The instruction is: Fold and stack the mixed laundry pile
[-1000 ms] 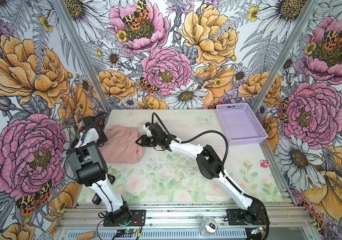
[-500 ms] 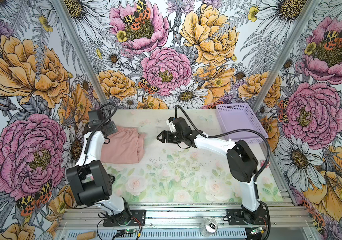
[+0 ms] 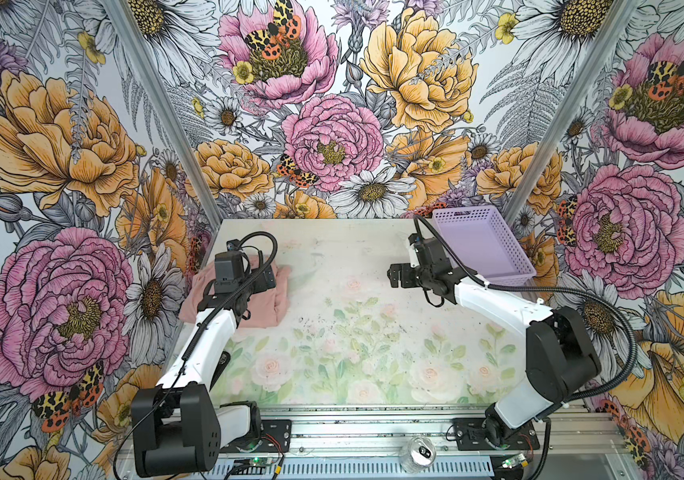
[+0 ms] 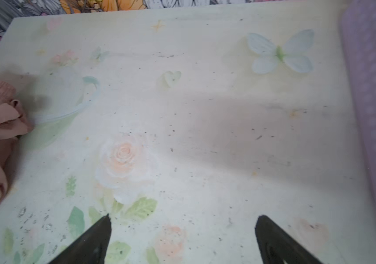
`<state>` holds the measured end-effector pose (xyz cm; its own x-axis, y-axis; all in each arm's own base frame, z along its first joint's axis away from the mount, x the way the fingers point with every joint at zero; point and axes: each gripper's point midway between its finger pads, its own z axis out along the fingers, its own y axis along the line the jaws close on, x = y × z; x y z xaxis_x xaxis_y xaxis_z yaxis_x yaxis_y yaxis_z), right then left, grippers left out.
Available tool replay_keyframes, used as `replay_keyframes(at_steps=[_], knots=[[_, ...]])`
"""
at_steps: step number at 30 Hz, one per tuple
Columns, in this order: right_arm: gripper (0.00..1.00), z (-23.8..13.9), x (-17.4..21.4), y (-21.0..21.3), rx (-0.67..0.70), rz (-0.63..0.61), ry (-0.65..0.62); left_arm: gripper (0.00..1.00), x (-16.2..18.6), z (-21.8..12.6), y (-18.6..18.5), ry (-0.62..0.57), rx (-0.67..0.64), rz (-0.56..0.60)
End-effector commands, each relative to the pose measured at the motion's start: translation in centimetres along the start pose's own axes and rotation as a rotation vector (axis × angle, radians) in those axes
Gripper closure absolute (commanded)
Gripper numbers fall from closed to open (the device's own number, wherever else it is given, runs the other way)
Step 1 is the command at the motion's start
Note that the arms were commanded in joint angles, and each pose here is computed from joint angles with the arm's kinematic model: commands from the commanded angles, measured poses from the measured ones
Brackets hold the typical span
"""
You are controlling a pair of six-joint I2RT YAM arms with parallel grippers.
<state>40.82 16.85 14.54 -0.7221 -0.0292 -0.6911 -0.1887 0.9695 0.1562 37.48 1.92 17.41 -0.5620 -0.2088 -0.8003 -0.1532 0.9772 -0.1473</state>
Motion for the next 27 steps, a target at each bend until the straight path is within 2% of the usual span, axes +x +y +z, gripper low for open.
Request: replay_keyframes(at_steps=[1, 7, 10, 16, 21, 27], knots=[[0.0, -1.7, -1.1, -5.7, 0.206, -0.059, -0.065, 0.01, -1.3, -0.2, -1.6, -0.125, 0.064, 0.056], [0.0, -2.9, -0.2, -12.8, 0.348, -0.021, -0.153, 0.01, 0.8, 0.8, -2.2, -0.155, 0.072, 0.115], [0.0, -3.4, 0.6, -14.6, 0.379, -0.05, -0.227, 0.01, 1.4, 1.3, -2.3, -0.185, 0.061, 0.131], [0.0, -3.3, 1.9, -18.0, 0.437, -0.026, -0.317, 0.01, 1.5, 1.5, -1.8, -0.269, 0.036, 0.162], [0.0, -3.4, 1.8, -19.0, 0.436, -0.022, -0.43, 0.01, 1.6, 2.1, -1.9, -0.336, 0.046, 0.158], [0.0, -2.7, 2.3, -18.8, 0.41, -0.014, -0.483, 0.01, 1.2, 2.9, -2.2, -0.387, 0.044, 0.174]])
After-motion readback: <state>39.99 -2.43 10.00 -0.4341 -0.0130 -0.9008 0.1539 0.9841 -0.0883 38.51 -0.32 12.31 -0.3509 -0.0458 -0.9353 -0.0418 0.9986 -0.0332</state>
